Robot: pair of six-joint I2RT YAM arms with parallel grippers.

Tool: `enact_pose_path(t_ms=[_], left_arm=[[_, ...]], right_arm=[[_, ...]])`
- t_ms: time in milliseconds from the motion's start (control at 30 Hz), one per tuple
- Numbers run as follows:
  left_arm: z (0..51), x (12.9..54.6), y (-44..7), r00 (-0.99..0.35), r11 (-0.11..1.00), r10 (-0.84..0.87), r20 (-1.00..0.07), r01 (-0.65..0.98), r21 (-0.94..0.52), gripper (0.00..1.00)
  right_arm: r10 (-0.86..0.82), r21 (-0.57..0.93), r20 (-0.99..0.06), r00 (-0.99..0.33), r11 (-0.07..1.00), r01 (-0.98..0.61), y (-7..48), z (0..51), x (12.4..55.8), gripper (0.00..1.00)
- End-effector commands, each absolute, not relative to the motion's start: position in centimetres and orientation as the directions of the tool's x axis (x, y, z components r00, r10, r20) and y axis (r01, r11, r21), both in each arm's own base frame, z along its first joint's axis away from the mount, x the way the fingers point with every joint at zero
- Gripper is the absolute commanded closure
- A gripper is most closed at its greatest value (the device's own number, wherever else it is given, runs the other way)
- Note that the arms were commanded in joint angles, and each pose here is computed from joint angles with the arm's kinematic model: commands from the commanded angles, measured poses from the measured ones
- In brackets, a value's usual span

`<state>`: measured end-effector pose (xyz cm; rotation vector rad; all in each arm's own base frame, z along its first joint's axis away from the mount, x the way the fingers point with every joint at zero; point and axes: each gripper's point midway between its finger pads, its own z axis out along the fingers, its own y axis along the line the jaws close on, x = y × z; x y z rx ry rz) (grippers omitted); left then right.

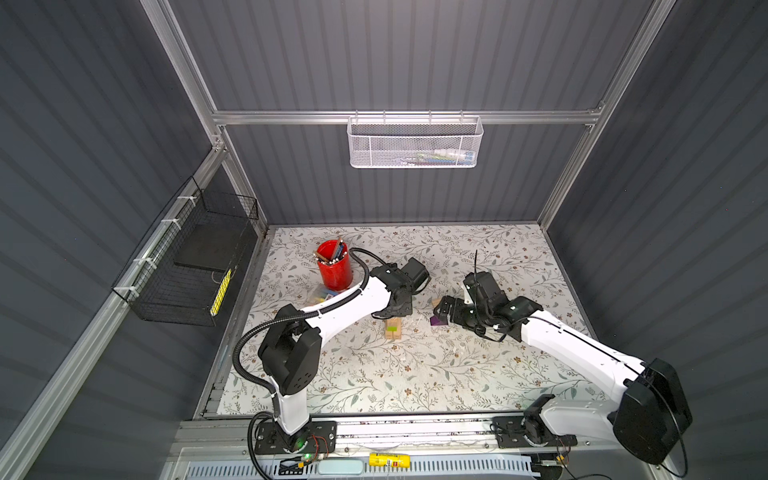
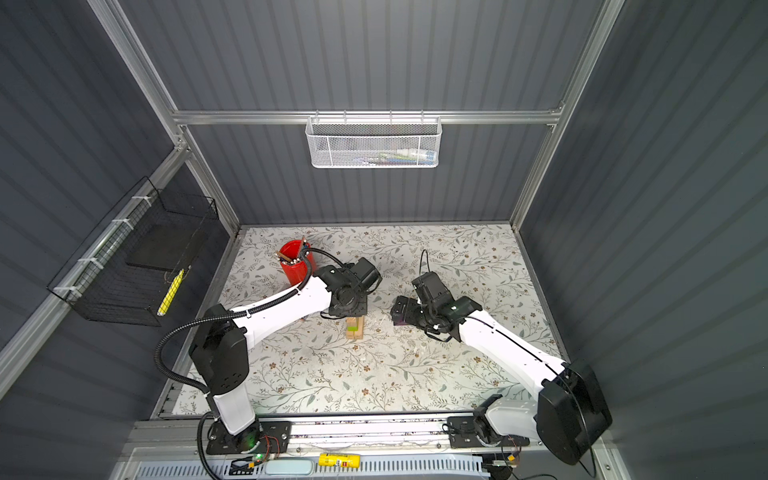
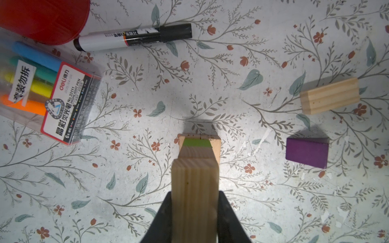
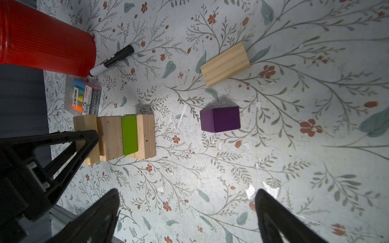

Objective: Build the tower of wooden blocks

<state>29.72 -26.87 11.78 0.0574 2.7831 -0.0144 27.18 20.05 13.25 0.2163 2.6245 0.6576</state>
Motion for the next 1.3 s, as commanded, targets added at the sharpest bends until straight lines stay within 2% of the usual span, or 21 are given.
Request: enact_pose_path(t_ms=[0, 167, 500, 1267], left_arm=[[10.90, 29.27, -26.51, -0.945, 0.999, 0.050, -0.322, 0.050, 0.008, 0.83], [10.77, 29.28, -26.28, -0.946, 0.999, 0.051, -0.319, 0.046, 0.024, 0.79], [11.02, 29.49, -26.76, -0.943, 0.999, 0.050, -0.328, 0.053, 0.002, 0.65], [11.12, 30.16, -27.09, -0.937, 0.998, 0.063, -0.344, 0.064, 0.009, 0.64]], right_arm=[[0.245, 0.483, -0.370, -0.896, 0.875, 0.040, 20.02, 13.78, 27.35, 0.01], [0.247, 0.483, -0.369, -0.896, 0.875, 0.042, 19.94, 13.75, 27.37, 0.01], [0.251, 0.489, -0.371, -0.894, 0.871, 0.042, 19.94, 13.99, 27.39, 0.01], [0.253, 0.495, -0.376, -0.891, 0.868, 0.038, 19.84, 14.47, 27.30, 0.01]])
